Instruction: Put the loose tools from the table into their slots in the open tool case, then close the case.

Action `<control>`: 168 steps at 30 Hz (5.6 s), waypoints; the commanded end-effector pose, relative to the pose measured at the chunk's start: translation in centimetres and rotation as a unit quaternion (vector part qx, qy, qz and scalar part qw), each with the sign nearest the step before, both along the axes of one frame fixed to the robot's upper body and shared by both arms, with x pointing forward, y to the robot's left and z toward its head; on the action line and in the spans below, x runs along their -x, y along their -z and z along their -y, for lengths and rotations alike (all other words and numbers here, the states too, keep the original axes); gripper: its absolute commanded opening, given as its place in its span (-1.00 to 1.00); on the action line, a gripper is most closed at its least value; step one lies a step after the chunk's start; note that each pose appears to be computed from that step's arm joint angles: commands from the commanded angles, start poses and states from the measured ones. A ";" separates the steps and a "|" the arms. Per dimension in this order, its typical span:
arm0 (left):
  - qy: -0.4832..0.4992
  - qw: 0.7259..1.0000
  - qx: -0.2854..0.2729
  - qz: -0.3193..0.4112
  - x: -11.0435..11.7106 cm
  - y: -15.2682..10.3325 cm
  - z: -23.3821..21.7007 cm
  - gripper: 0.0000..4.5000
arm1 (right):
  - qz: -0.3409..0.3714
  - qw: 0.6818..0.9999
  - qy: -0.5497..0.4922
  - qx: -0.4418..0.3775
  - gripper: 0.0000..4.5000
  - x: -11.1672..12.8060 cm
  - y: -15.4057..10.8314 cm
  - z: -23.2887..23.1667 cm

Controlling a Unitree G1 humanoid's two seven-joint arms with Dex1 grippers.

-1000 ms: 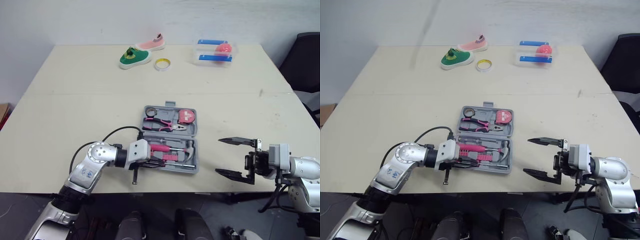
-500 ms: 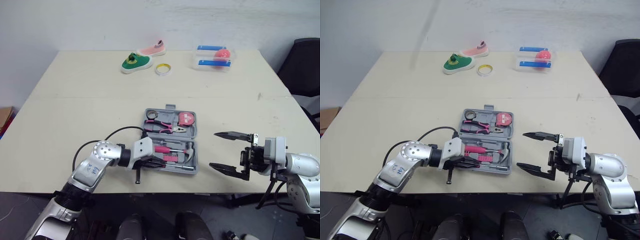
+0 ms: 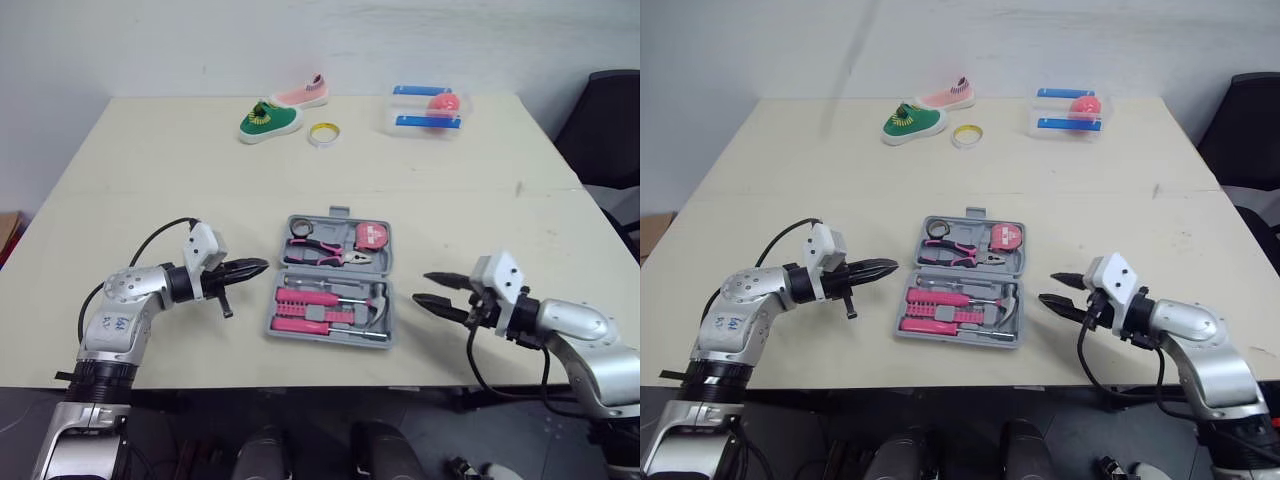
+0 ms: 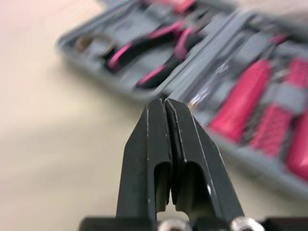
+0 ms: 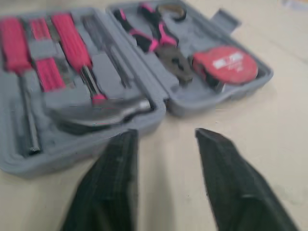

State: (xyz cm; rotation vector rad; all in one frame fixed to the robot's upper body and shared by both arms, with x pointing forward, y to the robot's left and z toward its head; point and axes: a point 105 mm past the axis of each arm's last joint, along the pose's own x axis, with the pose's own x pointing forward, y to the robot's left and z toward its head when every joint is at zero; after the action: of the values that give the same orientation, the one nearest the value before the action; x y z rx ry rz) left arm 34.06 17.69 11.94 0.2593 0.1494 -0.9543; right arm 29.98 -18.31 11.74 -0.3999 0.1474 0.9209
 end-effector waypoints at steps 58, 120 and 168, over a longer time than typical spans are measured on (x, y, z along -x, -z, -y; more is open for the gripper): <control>-0.128 0.986 0.047 -0.091 1.9 -4.7 -0.9 0.98 | -0.233 0.963 0.135 -0.027 1.00 -2.0 -3.3 2.9; -0.185 0.979 0.063 0.056 -3.0 -5.2 3.8 -1.00 | 0.009 0.985 0.152 -0.077 -1.00 -6.6 -6.3 -4.2; -0.029 0.996 -0.032 0.083 -0.3 -2.8 -0.1 -1.00 | -0.044 0.990 -0.128 0.044 -0.98 7.1 2.6 -0.9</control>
State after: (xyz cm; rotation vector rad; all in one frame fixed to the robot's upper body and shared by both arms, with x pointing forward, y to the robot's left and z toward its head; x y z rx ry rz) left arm 34.09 17.82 14.80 0.3685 0.0185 -0.8678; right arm 23.30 -17.87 8.93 -0.4610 0.2106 1.1515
